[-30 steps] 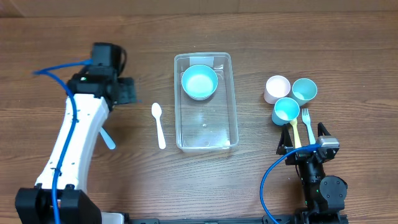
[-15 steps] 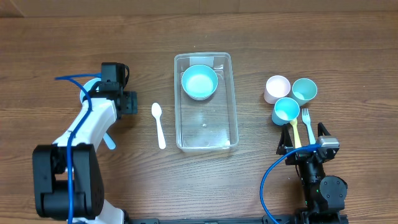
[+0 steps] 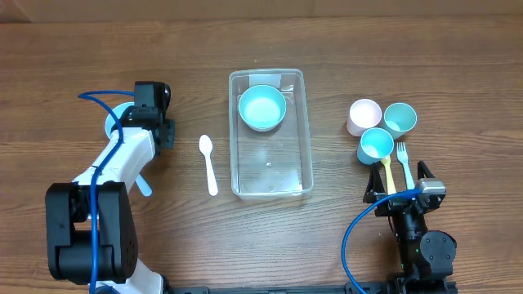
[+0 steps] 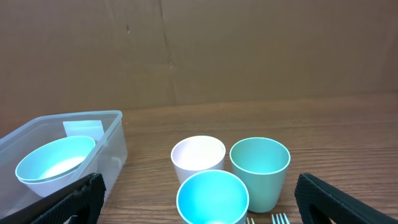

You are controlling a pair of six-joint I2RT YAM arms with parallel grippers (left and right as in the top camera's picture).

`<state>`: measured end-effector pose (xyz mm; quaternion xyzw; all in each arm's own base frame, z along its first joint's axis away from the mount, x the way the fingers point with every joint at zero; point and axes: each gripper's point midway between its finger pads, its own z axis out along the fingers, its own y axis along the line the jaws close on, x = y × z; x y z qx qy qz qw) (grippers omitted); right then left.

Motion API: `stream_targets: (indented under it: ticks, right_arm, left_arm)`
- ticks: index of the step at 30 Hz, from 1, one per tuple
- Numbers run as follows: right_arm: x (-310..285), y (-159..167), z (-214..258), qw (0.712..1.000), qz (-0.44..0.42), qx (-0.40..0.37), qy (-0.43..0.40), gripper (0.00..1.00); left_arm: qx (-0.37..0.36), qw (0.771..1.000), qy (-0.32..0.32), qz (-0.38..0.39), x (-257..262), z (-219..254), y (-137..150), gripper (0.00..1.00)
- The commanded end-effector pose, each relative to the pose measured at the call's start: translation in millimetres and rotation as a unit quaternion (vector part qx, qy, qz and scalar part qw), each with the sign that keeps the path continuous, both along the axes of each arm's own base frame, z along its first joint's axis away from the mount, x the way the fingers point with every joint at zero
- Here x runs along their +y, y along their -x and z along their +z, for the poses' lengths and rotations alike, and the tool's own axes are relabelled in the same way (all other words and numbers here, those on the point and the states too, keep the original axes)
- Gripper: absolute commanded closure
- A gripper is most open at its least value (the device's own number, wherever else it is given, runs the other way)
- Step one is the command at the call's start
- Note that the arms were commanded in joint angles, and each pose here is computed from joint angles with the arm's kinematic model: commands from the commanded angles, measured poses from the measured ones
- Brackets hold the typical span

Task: Pack container
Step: 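Return the left gripper and grasp the light-blue bowl rim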

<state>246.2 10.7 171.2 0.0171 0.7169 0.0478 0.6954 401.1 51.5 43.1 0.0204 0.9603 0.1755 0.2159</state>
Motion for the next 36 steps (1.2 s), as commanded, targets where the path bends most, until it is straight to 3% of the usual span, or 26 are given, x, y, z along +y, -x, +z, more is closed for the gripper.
stream_targets:
  ticks: [1,5,22,27,31,36]
  right_arm:
    - [-1.6,-0.3,-1.8,1.0,-0.004,-0.002,0.002,0.0]
    - [-1.6,-0.3,-1.8,1.0,-0.004,-0.002,0.002,0.0]
    - [-1.6,-0.3,-1.8,1.0,-0.004,-0.002,0.002,0.0]
    - [-1.6,-0.3,-1.8,1.0,-0.004,-0.002,0.002,0.0]
    - [-1.6,-0.3,-1.8,1.0,-0.004,-0.002,0.002,0.0]
    - [-1.6,-0.3,-1.8,1.0,-0.004,-0.002,0.002,0.0]
  left_arm:
    - [0.003,1.0,0.0,0.0,1.9,-3.2,0.7,0.65]
    - [-0.003,1.0,-0.004,-0.006,1.9,-1.4,-3.0,0.69]
    - [-0.018,1.0,-0.003,-0.006,1.8,1.0,-9.5,0.62]
    - [0.002,1.0,0.004,-0.019,-2.4,-17.1,-8.8,0.58]
    - [0.002,0.999,-0.01,-0.035,-0.6,-15.2,-12.5,0.79]
    - [0.0,0.999,-0.01,-0.035,-0.7,-13.3,-14.2,0.93]
